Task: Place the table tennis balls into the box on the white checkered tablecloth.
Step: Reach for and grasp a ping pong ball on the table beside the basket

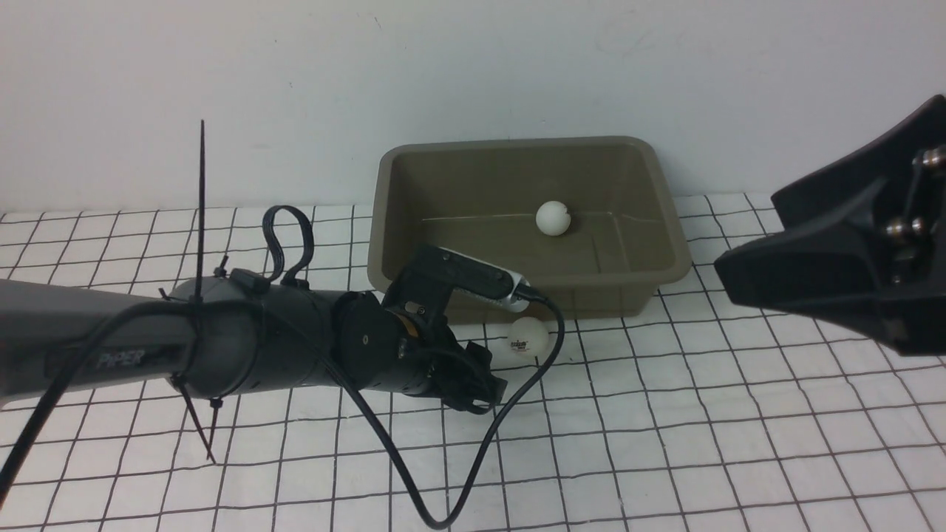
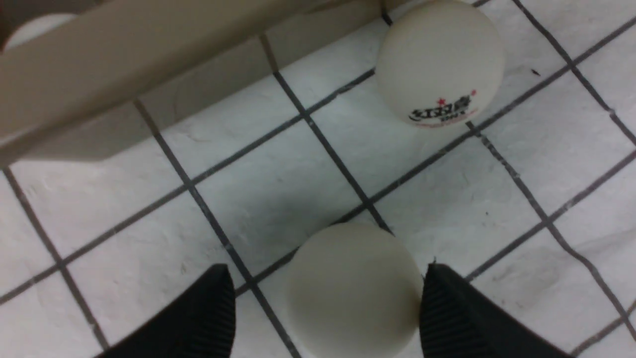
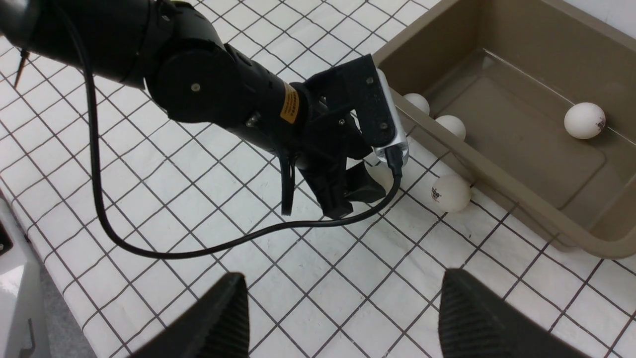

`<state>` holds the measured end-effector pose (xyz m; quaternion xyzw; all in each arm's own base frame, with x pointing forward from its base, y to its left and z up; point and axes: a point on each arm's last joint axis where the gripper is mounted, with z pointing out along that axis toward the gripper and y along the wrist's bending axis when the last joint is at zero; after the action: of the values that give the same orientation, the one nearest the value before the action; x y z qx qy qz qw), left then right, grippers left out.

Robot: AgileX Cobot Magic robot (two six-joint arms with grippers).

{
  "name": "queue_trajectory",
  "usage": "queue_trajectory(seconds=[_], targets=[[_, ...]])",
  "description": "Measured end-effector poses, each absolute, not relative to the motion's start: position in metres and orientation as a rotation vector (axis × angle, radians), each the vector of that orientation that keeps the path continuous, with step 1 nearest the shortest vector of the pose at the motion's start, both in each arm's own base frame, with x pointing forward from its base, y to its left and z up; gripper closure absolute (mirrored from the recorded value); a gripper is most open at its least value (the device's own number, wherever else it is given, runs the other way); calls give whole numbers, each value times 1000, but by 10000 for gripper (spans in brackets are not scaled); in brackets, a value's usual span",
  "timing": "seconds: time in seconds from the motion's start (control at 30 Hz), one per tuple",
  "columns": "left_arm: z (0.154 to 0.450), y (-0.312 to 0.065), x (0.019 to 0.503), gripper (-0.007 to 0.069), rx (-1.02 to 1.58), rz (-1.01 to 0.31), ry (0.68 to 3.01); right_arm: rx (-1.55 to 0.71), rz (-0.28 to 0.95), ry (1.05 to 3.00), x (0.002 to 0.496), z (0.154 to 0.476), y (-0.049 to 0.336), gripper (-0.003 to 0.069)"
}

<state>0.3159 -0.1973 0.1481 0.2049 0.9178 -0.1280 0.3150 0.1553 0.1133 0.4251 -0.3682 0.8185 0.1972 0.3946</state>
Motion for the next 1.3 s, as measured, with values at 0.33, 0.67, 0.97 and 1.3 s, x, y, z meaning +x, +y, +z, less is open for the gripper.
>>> queue_trajectory(seconds=[0.33, 0.67, 0.97, 1.3], targets=[[146, -198, 318, 345, 533, -333, 2408, -952, 506, 2063, 155, 425, 114, 195], [146, -199, 319, 344, 535, -335, 2413, -954, 522, 2058, 154, 426, 115, 195], [207, -201, 295, 610, 647, -396, 2318, -954, 522, 2058, 154, 426, 115, 195], [254, -191, 282, 627, 704, -392, 2171, -956, 521, 2058, 154, 426, 115, 195]])
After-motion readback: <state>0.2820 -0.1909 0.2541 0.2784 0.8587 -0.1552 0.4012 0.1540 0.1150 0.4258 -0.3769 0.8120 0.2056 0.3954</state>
